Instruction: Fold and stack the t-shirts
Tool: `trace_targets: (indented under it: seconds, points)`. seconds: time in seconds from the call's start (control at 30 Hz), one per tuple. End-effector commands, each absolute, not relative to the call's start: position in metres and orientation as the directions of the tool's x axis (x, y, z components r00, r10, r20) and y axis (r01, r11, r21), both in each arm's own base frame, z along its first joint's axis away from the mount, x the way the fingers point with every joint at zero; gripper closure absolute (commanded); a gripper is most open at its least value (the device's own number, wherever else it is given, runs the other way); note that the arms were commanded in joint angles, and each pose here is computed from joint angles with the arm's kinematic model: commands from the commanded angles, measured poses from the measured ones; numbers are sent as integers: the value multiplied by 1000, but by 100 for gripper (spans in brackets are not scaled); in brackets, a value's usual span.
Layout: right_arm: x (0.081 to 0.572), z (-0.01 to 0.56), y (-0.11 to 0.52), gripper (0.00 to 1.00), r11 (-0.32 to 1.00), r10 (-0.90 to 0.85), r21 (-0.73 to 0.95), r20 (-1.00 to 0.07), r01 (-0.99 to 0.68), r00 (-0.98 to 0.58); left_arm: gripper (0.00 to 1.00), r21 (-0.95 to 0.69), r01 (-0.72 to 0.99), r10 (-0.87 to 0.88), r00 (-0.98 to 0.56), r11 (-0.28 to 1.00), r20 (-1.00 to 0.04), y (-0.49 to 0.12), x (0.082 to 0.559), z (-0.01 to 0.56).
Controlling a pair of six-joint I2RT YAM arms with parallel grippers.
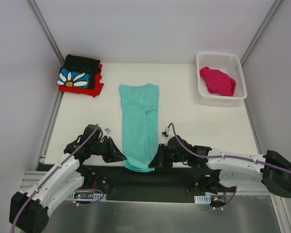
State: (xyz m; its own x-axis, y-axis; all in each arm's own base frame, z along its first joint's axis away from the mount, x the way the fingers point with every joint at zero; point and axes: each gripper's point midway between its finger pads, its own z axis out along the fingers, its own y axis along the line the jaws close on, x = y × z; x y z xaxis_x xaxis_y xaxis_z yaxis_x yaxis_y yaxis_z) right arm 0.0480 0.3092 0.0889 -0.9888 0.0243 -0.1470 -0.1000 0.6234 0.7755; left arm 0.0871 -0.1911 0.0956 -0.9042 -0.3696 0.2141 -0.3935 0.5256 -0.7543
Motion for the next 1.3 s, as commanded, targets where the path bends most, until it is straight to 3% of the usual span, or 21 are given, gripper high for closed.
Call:
trace_targets:
  seconds: [0.0, 0.4, 0.8, 1.27]
  points:
    - [71, 108, 309, 86, 622, 51, 772, -206, -130, -977, 100, -716, -436, -405, -885, 545, 231, -192, 99, 107]
    - [137, 121, 302, 86, 658, 51, 736, -255, -159, -966, 100, -733, -352, -358, -920, 583, 157, -208, 141, 124]
    - [174, 133, 327, 87, 637, 28, 748, -262, -185, -965, 100, -740, -324, -347, -929, 590, 131, -215, 170, 132]
    - [223, 152, 305, 88, 648, 43, 733, -309, -209, -950, 100, -755, -318, -375, -921, 574, 104, -201, 212, 138]
